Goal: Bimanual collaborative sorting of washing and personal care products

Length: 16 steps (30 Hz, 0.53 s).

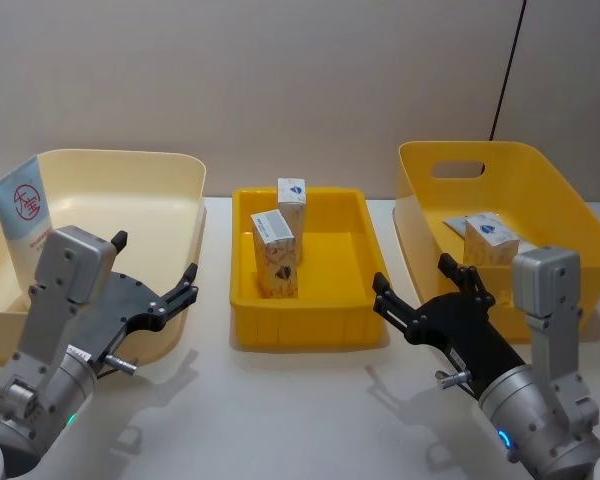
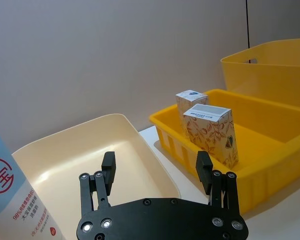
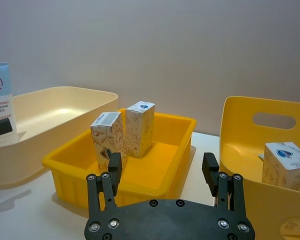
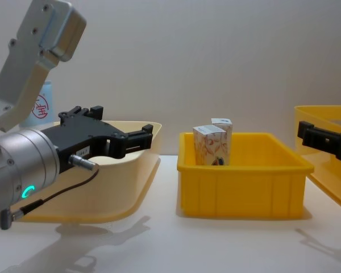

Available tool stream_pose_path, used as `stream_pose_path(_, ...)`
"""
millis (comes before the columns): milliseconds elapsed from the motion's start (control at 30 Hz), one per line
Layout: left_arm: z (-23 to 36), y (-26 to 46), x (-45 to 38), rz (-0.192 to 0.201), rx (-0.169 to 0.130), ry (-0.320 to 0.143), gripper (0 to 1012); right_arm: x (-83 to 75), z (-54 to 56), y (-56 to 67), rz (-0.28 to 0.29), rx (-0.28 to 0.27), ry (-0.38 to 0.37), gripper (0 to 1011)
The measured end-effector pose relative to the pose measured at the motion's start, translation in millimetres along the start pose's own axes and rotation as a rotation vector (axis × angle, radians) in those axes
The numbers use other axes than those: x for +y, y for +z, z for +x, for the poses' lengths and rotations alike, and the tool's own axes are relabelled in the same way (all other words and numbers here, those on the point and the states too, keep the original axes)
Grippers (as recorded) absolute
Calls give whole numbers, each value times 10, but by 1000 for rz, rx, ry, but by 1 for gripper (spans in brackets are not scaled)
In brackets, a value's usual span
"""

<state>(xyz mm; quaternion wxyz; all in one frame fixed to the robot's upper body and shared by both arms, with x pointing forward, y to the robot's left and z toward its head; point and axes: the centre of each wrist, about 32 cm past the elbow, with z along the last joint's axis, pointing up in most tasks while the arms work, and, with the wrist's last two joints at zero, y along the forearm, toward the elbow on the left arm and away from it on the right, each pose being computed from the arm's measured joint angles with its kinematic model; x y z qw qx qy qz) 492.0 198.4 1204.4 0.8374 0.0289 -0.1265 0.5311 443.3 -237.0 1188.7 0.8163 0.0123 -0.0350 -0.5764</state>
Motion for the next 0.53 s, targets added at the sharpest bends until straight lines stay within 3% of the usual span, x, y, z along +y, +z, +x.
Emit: stream_pose_path(533,0,0,0,0,0,0,1003,0,1,0,0,0,0,1001)
